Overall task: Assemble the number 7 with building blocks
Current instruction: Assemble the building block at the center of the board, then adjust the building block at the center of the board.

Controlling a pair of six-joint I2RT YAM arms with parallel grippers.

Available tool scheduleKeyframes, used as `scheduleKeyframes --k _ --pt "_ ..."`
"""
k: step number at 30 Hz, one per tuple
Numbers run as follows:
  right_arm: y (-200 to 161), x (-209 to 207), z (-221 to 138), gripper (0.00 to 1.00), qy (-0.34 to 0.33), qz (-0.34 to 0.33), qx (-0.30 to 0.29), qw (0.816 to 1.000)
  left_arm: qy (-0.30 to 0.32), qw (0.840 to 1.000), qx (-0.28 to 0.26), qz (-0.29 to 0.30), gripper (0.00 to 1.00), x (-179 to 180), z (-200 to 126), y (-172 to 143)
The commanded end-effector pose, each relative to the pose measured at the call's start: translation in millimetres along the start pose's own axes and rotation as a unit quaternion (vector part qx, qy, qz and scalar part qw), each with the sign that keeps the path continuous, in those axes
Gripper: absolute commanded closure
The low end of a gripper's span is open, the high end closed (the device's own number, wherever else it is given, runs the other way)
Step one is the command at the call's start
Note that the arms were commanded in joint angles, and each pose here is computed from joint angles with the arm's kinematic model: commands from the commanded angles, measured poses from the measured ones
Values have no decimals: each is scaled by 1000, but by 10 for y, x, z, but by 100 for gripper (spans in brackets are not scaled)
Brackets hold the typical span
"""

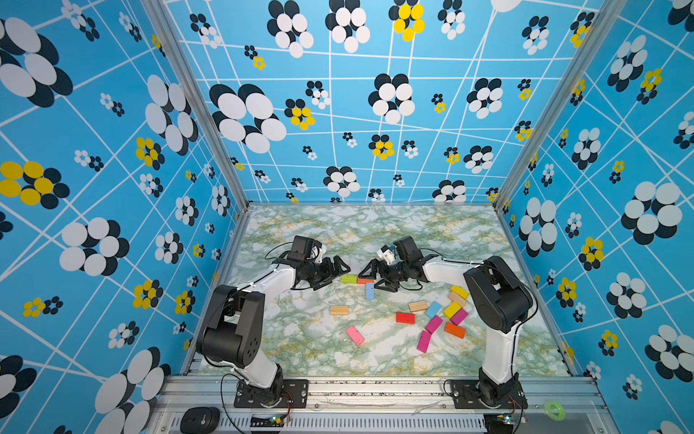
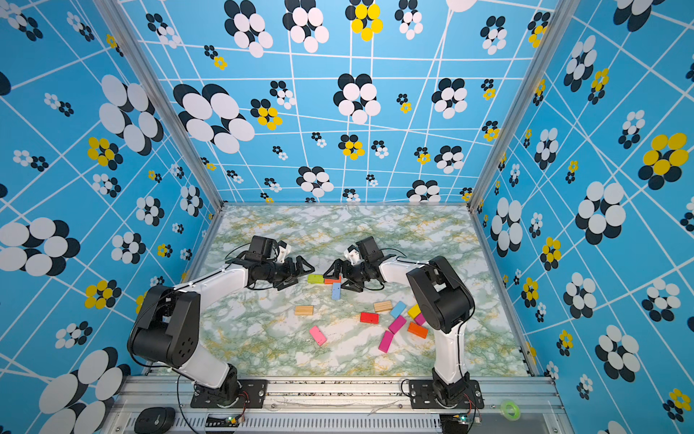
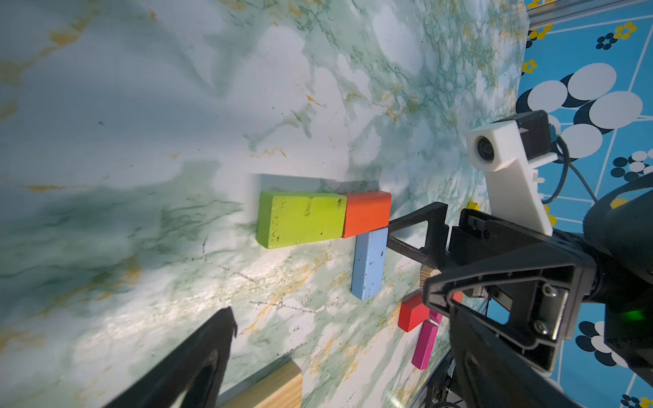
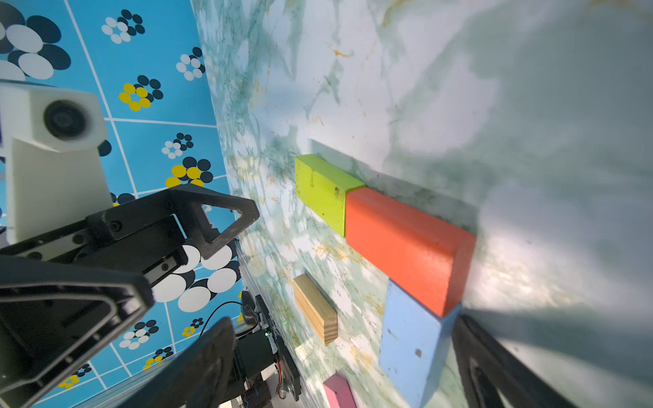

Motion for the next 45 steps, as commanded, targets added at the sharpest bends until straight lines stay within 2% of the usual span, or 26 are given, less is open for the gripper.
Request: scheduleKeyframes --k 1,12,26,45 --pt "-79 -171 77 1 -17 22 8 1000 0 1000 -3 5 3 10 -15 30" --pt "-85 -249 -24 1 -33 24 -7 999 -21 1000 3 -11 4 -22 126 69" --pt "-15 -428 -506 1 -44 35 -54 997 -20 1000 15 -14 4 -15 376 168" --pt "-49 -502 -577 1 -47 45 -57 996 -19 999 27 -17 4 11 493 98"
Point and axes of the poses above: each gripper's point midway between its finger pads, its own z axis out along the fingers, its own x axis along the line the jaws close on, y = z × x, the point moved 1 cm from there along -z, back along the fingers, and after that the axes turned 12 degrees about -z, right-handed, at the moved point
